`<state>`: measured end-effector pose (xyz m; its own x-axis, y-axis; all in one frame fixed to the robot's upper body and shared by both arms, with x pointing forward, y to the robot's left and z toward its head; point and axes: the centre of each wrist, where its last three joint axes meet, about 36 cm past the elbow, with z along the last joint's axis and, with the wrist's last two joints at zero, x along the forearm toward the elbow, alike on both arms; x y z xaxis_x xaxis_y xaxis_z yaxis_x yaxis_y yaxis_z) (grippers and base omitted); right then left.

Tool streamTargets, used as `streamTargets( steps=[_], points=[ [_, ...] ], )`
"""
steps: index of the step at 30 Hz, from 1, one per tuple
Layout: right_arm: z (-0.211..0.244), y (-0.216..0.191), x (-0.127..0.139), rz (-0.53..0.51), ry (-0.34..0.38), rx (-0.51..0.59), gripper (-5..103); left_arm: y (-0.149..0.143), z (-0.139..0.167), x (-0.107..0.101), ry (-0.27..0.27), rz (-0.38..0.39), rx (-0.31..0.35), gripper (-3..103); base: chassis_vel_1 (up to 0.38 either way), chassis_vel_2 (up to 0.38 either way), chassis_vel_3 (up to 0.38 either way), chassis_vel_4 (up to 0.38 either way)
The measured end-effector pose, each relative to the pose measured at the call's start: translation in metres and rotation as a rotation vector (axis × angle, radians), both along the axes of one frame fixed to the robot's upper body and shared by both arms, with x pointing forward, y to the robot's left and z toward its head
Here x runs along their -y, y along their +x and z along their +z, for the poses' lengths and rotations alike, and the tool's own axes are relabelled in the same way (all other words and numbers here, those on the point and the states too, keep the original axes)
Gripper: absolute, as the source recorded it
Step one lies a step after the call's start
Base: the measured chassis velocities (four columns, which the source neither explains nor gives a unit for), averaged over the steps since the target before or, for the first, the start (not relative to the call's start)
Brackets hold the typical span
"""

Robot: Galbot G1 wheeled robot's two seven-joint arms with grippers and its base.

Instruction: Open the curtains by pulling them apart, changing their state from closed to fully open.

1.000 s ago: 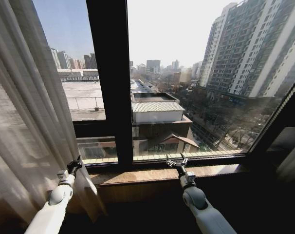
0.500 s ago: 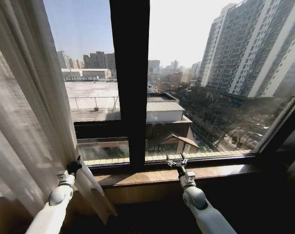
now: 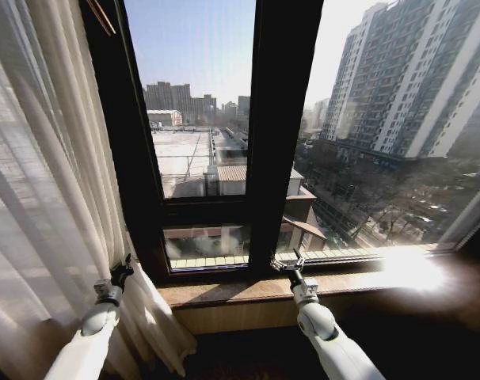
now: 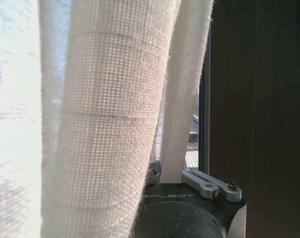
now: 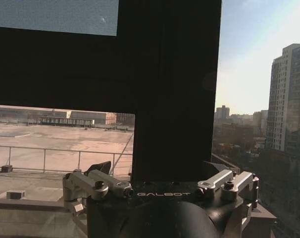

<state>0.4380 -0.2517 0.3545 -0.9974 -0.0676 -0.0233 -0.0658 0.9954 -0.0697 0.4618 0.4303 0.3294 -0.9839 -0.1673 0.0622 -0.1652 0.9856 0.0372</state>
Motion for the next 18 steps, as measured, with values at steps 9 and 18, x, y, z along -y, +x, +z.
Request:
streamTargets(
  steps=[9, 18],
  points=[
    [0.000, 0.000, 0.000, 0.000, 0.000, 0.000, 100, -0.006, -0.003, 0.003, 0.005, 0.010, -0.001, 0, 0.338, 0.344, -0.350, -0.345],
    [0.000, 0.000, 0.000, 0.000, 0.000, 0.000, 100, -0.013, -0.007, 0.005, 0.006, 0.020, -0.010, 0, 0.355, 0.366, -0.356, -0.346]
  ],
)
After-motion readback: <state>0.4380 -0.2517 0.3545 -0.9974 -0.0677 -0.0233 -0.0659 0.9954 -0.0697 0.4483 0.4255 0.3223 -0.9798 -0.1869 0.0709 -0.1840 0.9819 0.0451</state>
